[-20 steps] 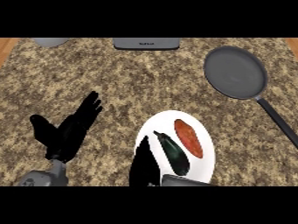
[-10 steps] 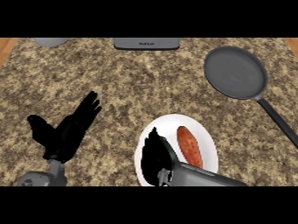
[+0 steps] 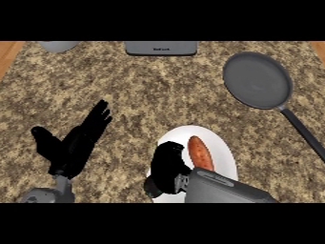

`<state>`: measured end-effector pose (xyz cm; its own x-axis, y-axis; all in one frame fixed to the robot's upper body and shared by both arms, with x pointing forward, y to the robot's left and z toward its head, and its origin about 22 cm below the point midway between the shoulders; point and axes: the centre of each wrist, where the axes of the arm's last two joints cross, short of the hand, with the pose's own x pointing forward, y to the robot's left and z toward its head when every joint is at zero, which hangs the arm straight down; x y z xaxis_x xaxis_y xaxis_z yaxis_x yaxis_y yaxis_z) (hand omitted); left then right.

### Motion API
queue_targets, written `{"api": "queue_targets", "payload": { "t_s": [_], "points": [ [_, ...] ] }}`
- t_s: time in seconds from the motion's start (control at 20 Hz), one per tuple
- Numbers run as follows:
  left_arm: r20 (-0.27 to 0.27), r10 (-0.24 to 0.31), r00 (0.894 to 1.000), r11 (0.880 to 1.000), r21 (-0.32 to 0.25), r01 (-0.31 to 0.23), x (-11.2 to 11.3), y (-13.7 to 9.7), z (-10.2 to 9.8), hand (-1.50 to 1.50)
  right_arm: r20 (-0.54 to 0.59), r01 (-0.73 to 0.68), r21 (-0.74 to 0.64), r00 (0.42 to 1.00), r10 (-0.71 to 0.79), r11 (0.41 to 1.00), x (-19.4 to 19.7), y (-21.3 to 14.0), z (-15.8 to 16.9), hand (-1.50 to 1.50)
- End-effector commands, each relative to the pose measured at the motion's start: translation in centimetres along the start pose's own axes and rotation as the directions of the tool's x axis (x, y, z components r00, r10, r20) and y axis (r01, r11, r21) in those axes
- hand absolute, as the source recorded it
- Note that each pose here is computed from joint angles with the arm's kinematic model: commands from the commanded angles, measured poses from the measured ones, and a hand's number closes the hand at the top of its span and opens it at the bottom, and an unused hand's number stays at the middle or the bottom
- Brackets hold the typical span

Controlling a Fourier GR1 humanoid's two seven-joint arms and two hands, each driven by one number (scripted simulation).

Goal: Pick the eggplant from the plate and place it in the pan

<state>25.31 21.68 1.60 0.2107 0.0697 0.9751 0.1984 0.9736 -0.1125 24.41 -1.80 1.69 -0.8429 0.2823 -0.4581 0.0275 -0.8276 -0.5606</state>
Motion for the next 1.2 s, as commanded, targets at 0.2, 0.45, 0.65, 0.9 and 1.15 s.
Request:
{"api": "queue_targets", "payload": {
  "t_s": [0.2,0.45,0.65,0.9,1.15],
  "points": [
    [0.0,-0.008,1.0,1.0,-0.009,0.008,0.6,0.9,0.3,0.0,-0.141,0.136,-0.02,0.981,-0.137,0.991,-2.2,2.2,-2.3,1.5],
    [-0.011,0.022,1.0,0.996,0.091,-0.021,-0.7,1.6,0.9,0.0,-0.455,0.66,-0.218,0.583,-0.673,0.719,-8.5,2.8,-1.1,1.5],
    [-0.007,0.015,1.0,0.997,0.078,-0.014,-0.6,2.0,0.9,0.0,-0.587,0.661,-0.52,0.182,-0.789,0.54,-10.9,2.6,0.3,1.5],
    [-0.003,0.007,1.0,1.0,-0.019,-0.007,0.0,-0.7,-0.4,0.0,-0.513,0.373,-0.812,-0.089,-0.854,0.449,-12.4,-1.8,2.2,1.5],
    [0.013,0.0,1.0,1.0,-0.022,0.0,0.8,-0.4,-0.6,0.0,-0.287,0.16,-0.954,-0.254,-0.924,0.252,-12.7,-2.7,2.6,1.5]
  ]
}}
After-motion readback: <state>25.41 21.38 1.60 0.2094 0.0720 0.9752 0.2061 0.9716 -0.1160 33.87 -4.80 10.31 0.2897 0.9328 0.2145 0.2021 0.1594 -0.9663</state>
